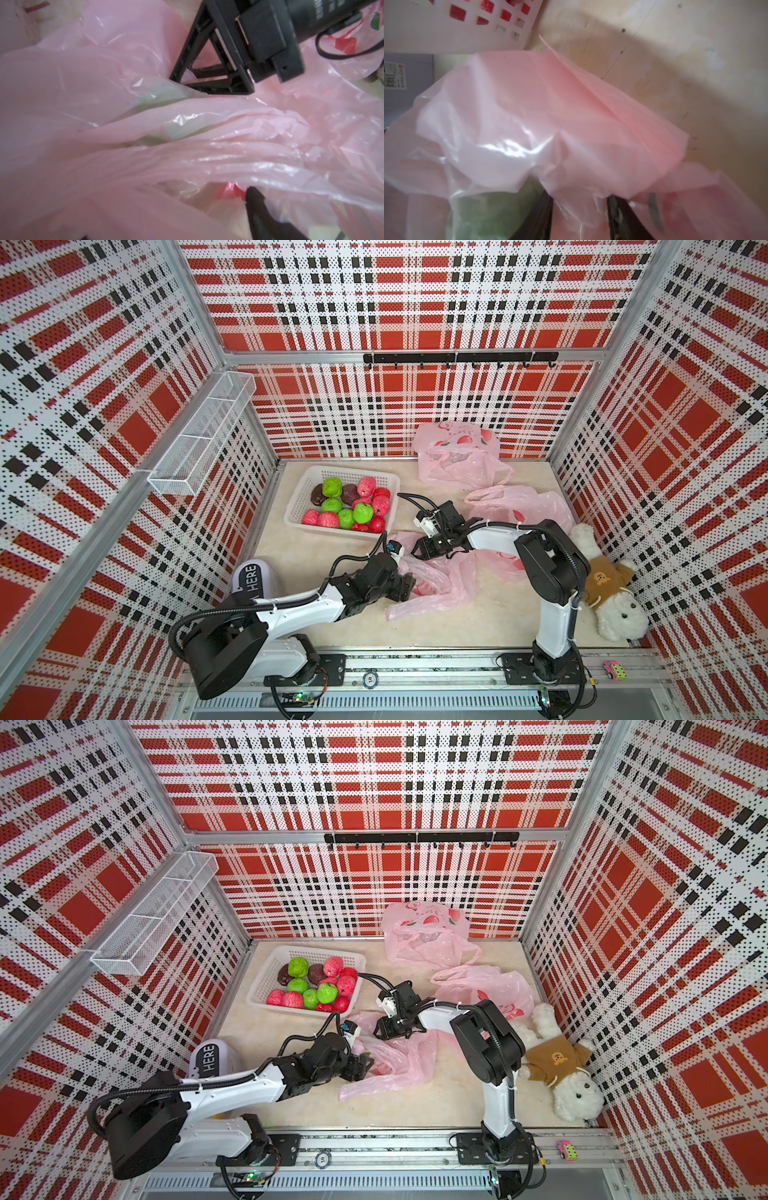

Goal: Untie the knot of a plastic bag & take out the apple
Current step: Adjust the plastic bag at the center of the board.

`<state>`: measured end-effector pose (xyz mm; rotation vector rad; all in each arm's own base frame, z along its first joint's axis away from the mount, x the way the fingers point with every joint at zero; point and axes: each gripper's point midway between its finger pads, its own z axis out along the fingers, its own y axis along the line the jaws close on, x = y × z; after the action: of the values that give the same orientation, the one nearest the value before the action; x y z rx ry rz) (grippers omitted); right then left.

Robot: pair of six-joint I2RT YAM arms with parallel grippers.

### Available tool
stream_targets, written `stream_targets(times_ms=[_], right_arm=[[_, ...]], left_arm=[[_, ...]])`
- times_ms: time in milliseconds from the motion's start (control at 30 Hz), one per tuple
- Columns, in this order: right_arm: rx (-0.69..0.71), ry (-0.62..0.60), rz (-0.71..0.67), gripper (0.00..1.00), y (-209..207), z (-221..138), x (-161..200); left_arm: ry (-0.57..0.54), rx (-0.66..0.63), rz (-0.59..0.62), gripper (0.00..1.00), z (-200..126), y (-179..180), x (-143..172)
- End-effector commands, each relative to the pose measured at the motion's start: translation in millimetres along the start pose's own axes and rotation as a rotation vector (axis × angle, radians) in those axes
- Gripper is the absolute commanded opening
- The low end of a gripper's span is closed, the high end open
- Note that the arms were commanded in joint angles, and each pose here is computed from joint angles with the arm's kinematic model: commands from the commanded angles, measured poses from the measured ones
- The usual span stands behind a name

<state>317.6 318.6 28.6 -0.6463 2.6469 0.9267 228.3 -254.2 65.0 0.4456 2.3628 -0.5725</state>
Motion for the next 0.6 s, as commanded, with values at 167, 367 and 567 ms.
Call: stream_targets(times_ms=[167, 367, 567], right_arm=[[-0.161, 0.022, -0.036, 0.36, 19, 9, 13], [-0.261, 0.051, -0.089, 0.31, 38, 3, 19], [-0.293, 0.063, -0.11, 0.26, 45, -3, 22]], left_arm=[[-0.097, -0.03, -0.018, 0.87, 21, 5, -27], [-0.108, -0.012, -0.001, 0.86, 30, 2, -44], [-0.124, 0.01, 0.0, 0.74, 29, 4, -48]])
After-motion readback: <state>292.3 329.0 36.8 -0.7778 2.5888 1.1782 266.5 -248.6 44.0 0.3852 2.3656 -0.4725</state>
